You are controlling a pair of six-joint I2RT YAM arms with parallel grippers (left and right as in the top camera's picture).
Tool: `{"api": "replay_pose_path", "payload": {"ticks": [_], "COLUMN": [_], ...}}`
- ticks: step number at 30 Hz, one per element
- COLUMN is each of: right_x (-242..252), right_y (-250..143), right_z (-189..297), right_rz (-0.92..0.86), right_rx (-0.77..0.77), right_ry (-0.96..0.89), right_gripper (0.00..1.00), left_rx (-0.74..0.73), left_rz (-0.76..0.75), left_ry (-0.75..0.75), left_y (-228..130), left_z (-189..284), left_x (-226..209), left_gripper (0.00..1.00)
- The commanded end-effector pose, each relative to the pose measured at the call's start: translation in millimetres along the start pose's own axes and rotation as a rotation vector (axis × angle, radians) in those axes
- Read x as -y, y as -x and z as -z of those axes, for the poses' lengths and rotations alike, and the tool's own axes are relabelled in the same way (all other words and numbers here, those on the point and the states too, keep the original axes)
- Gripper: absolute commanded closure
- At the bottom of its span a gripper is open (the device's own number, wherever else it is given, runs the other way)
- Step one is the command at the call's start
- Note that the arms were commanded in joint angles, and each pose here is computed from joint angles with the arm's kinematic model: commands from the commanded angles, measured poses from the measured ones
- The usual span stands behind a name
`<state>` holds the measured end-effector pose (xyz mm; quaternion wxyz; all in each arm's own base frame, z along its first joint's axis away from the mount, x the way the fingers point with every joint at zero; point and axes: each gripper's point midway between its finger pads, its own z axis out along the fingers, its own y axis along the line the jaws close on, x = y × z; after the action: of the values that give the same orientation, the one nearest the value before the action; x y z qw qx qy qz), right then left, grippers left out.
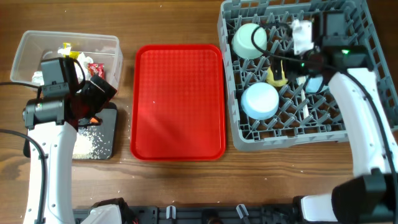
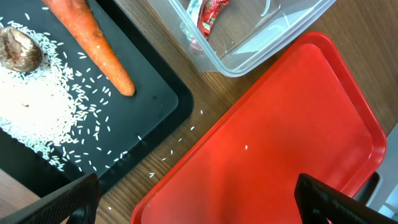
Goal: Sort waste into correct bins and load items into the dishwasher rack
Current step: 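Insert the white spoon upright into the rack with right gripper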
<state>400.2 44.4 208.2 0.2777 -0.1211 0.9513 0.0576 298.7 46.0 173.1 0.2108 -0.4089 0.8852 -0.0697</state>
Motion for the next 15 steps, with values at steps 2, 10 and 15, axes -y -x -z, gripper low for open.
{"api": "replay_pose_path", "payload": {"ticks": [2,10,15], "right_x": [-46.2,-45.9,-45.8], "right_y": [35.3,34.6,34.6], "right_z": [46.6,44.4,44.4], "right_rz": [0.032,0.032,0.032], "right_rx": [0.188,0.183,0.183], "right_ry": [0.239,0.239,0.238], "right_gripper": [0.0,0.0,0.0], "left_rx": [0.028,0.028,0.028], "left_rz": [0.002,0.002,0.002], "left_ry": [-0.003,-0.002,-0.002], "left_y": [6.1,6.1,6.1], "left_z": [6.3,6.3,6.3], "left_x": [-0.2,-0.3,-0.3], "left_gripper": [0.0,0.0,0.0]}}
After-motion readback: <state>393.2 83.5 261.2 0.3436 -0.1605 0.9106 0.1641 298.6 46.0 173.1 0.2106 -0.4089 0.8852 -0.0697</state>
